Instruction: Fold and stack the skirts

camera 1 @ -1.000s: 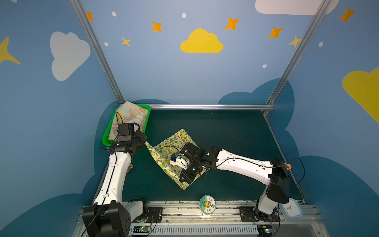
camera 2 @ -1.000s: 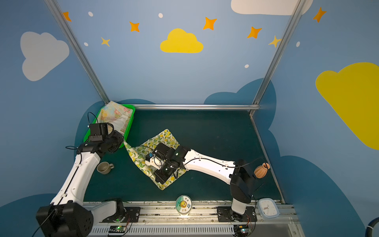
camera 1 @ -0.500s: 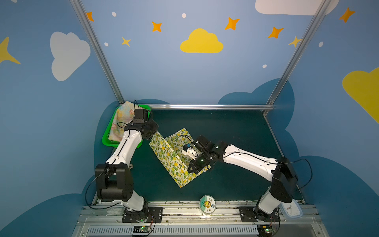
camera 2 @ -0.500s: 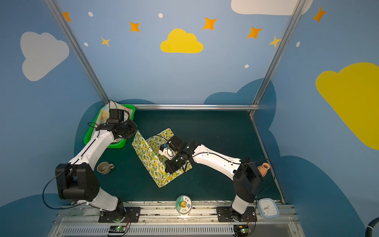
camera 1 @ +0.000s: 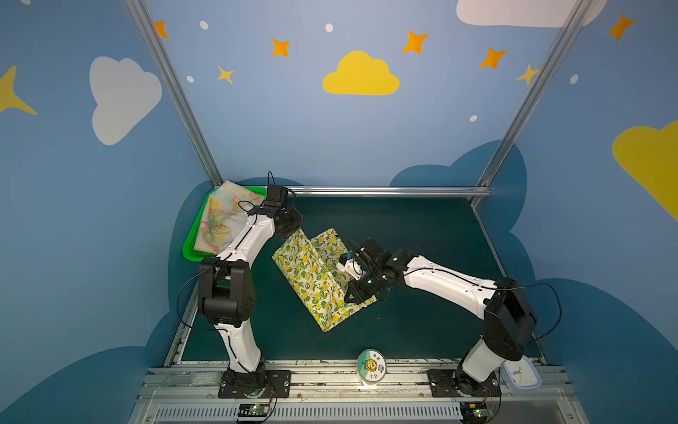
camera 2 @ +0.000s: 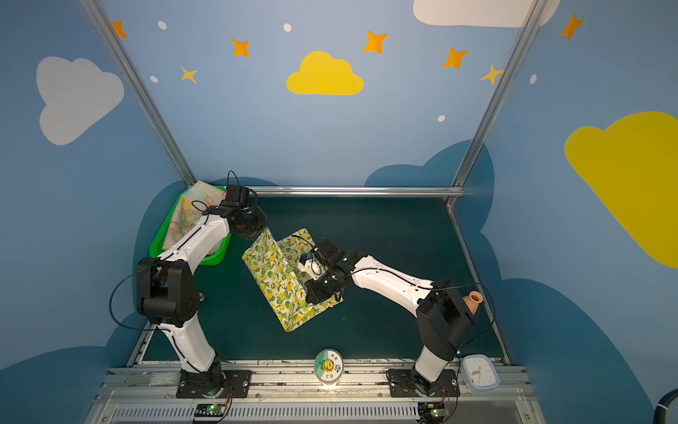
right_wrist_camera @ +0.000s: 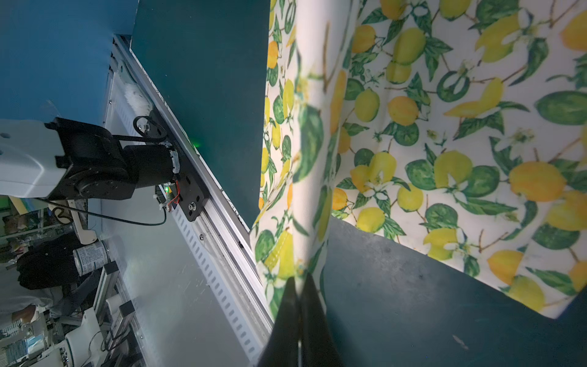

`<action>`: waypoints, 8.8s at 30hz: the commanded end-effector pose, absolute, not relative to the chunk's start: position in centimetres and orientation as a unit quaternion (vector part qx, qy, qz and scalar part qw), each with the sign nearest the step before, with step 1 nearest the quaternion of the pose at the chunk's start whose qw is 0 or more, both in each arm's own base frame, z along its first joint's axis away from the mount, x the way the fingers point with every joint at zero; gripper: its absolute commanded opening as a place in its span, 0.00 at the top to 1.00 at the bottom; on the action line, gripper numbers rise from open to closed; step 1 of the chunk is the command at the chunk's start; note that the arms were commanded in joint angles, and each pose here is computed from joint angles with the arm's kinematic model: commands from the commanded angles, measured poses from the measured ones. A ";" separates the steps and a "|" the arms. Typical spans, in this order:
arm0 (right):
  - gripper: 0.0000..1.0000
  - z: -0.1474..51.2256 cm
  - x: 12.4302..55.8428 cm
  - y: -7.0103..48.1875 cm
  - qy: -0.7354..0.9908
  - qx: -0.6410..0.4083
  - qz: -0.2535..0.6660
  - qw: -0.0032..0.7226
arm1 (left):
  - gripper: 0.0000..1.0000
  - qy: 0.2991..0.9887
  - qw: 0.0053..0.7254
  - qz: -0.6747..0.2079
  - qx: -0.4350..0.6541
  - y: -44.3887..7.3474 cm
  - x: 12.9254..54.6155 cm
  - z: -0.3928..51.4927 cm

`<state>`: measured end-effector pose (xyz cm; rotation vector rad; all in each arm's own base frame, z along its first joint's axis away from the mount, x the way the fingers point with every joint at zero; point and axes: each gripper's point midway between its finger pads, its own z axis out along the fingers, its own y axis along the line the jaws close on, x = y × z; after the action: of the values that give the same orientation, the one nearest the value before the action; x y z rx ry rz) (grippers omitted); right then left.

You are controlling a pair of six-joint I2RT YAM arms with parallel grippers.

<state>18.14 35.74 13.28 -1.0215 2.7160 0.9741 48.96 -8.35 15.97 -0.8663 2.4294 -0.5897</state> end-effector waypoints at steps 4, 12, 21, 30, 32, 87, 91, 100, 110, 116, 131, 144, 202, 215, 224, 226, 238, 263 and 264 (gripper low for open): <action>1.00 12.8 17.3 33.9 0.897 -0.310 0.315 0.000 | 0.96 0.887 0.273 -0.202 -0.312 -8.1 51.5 16.5; 1.00 11.5 18.4 33.1 0.907 -0.293 0.303 -0.008 | 0.96 0.888 0.266 -0.204 -0.314 -8.6 52.7 15.4; 1.00 10.9 19.2 32.5 0.913 -0.277 0.298 -0.010 | 0.96 0.896 0.256 -0.202 -0.301 -10.0 54.0 14.4; 1.00 10.0 19.8 32.0 0.917 -0.263 0.300 -0.022 | 0.96 0.900 0.251 -0.197 -0.296 -11.0 55.4 13.5; 1.00 9.7 19.9 31.8 0.918 -0.260 0.299 -0.025 | 0.96 0.902 0.249 -0.196 -0.293 -11.3 55.8 13.3; 1.00 7.3 21.5 29.0 0.923 -0.200 0.323 -0.059 | 0.96 0.916 0.225 -0.199 -0.266 -18.1 59.8 8.8; 1.00 6.7 21.7 29.0 0.924 -0.195 0.323 -0.066 | 0.96 0.916 0.222 -0.200 -0.269 -18.3 60.1 8.0; 1.00 5.5 21.9 28.9 0.926 -0.186 0.318 -0.079 | 0.96 0.915 0.218 -0.202 -0.274 -18.4 60.6 6.9; 1.00 4.6 22.1 28.7 0.929 -0.175 0.313 -0.088 | 0.96 0.912 0.215 -0.211 -0.279 -18.8 61.1 6.1; 1.00 4.4 22.4 28.5 0.931 -0.167 0.312 -0.092 | 0.96 0.911 0.213 -0.215 -0.280 -19.0 61.1 6.1; 1.00 3.8 22.5 28.1 0.933 -0.155 0.309 -0.102 | 0.96 0.911 0.206 -0.224 -0.279 -20.0 60.9 5.7; 1.00 3.7 22.6 28.0 0.934 -0.150 0.308 -0.104 | 0.96 0.911 0.203 -0.228 -0.276 -20.6 60.7 5.6; 0.82 5.4 24.4 28.1 0.939 -0.157 0.293 -0.089 | 0.71 0.877 0.253 -0.284 -0.295 -15.9 52.7 14.2; 0.77 3.9 23.9 27.8 0.945 -0.153 0.273 -0.096 | 0.69 0.875 0.246 -0.283 -0.306 -14.2 49.3 12.8; 0.89 3.4 23.9 28.4 0.946 -0.156 0.265 -0.101 | 0.69 0.875 0.238 -0.288 -0.306 -14.3 48.8 12.0; 0.98 3.6 23.9 28.3 0.947 -0.158 0.260 -0.099 | 0.69 0.875 0.237 -0.290 -0.307 -14.4 48.8 11.9; 1.00 5.6 24.8 27.5 0.956 -0.174 0.227 -0.071 | 0.69 0.873 0.234 -0.295 -0.310 -14.2 48.7 11.5; 1.00 3.9 26.3 26.7 0.967 -0.163 0.185 -0.060 | 0.70 0.906 0.177 -0.265 -0.279 -15.9 47.4 6.7; 1.00 3.8 26.4 26.7 0.967 -0.163 0.185 -0.061 | 0.70 0.907 0.173 -0.265 -0.277 -16.1 47.2 6.5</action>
<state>25.72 26.84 4.06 -0.5443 3.1595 0.6455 47.58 -15.64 7.08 -0.8196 2.5337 -0.7618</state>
